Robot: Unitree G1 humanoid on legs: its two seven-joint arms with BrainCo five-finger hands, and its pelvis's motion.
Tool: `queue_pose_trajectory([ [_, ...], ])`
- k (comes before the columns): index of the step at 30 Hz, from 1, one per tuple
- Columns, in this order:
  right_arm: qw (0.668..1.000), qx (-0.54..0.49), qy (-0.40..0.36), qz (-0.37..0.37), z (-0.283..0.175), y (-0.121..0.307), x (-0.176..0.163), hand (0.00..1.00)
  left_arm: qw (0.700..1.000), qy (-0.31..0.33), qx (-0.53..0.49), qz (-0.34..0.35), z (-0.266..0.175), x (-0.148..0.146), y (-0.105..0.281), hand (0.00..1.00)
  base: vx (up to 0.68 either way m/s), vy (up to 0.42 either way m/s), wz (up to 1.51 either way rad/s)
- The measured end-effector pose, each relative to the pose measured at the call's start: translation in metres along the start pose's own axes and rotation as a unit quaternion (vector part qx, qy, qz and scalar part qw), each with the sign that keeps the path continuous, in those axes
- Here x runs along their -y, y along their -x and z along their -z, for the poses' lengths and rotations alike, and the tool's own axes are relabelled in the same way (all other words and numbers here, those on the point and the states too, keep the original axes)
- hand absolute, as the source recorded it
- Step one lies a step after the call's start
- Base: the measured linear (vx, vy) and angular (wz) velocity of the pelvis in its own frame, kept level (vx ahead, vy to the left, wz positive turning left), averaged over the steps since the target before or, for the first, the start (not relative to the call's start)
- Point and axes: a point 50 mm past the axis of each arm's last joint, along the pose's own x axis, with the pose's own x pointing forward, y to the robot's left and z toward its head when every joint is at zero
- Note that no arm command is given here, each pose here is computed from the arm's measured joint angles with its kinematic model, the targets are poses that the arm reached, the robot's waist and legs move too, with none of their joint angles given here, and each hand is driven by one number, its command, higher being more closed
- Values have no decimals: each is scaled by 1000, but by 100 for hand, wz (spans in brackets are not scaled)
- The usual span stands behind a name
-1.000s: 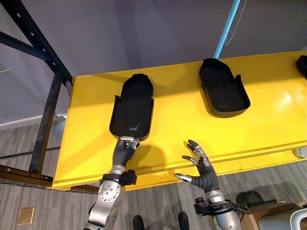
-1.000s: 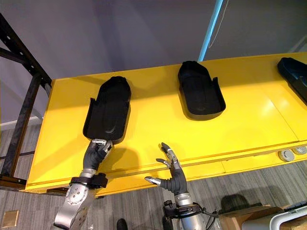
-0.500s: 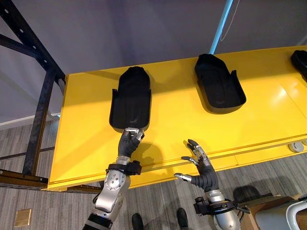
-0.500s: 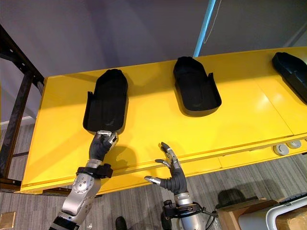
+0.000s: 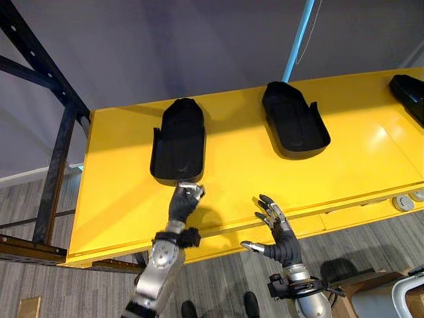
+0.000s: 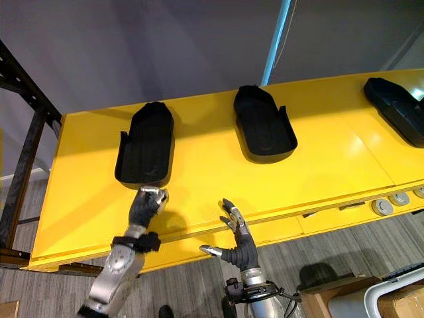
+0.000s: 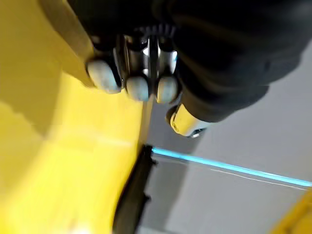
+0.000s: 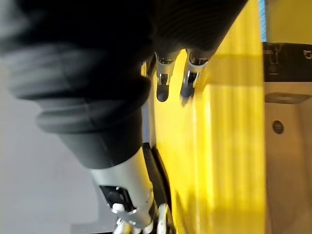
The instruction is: Walk over and take plastic housings, then place them on the shelf
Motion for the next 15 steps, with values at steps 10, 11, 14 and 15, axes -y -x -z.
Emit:
queue_pose_trajectory([
  [10,997,24,54,54,-7,-10,26,0,994,38,97,-26,-37,8,25,0,-27,20,22],
  [11,997,24,52,61,-7,-10,27,0,994,34,94,-38,-35,8,28,0,-49,22,-30],
  [14,995,16,51,79,-4,-8,31,0,994,11,80,-74,-28,5,34,0,-48,38,-64],
  [15,995,16,51,81,-3,-9,31,0,994,7,76,-83,-26,4,34,0,-53,49,-128],
])
